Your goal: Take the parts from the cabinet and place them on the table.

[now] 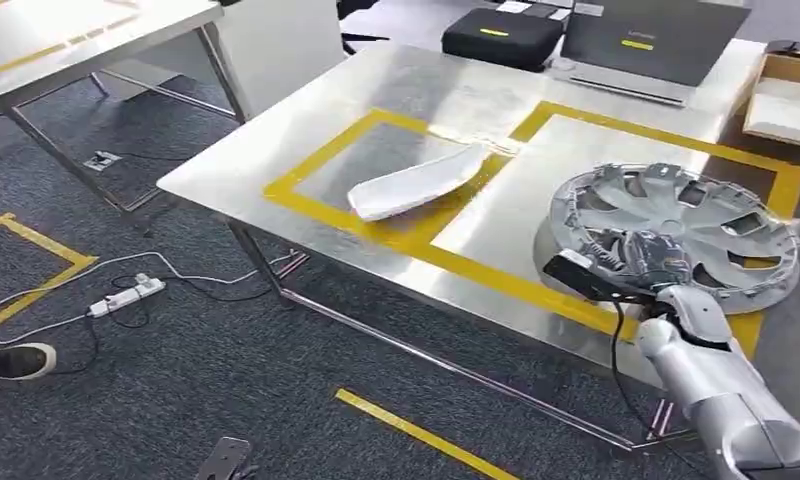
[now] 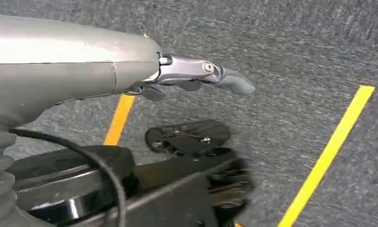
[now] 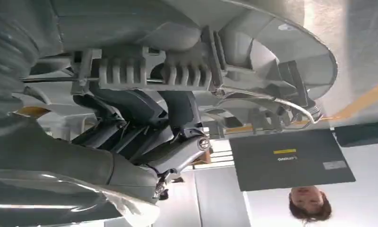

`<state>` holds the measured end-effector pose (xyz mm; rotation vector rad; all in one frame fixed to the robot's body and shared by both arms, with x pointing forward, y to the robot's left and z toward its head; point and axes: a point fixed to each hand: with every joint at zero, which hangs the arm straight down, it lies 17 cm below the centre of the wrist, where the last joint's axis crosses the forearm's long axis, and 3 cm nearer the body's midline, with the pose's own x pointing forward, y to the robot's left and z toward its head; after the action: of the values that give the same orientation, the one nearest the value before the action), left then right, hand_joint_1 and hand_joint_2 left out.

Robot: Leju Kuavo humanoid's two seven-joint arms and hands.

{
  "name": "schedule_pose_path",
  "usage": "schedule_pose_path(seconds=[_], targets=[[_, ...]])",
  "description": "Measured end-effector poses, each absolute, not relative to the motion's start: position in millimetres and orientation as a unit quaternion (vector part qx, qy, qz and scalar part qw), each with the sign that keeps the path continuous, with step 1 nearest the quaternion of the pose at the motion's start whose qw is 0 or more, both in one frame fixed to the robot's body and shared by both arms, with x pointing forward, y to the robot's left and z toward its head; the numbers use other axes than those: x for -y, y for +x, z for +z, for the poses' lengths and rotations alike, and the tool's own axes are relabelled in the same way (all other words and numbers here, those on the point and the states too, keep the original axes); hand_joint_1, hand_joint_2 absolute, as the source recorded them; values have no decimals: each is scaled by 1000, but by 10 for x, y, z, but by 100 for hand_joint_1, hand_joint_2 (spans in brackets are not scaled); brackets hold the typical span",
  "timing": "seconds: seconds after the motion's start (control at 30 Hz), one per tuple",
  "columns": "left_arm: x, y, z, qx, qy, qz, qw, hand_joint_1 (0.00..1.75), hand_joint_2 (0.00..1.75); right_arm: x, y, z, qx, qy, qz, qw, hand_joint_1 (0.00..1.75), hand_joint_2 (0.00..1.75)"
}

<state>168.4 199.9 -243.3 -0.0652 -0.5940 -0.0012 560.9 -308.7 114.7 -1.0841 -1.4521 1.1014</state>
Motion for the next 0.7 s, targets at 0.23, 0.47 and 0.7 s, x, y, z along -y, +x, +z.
schedule_pose_path(seconds=[0.23, 0.47, 0.7], targets=[[-2022, 1657, -2444, 290, -32, 1, 956, 0, 175, 3258, 5590, 1126, 591, -454, 444, 497, 175, 175], [-2003, 1658, -2438, 293, -34, -9, 955, 0, 175, 3285, 5532, 1037, 589, -451, 448, 499, 0, 0], [-2075, 1706, -2431, 301, -19, -7, 953, 0, 0, 3242, 5512, 1161, 613, -446, 433, 488, 0, 0]])
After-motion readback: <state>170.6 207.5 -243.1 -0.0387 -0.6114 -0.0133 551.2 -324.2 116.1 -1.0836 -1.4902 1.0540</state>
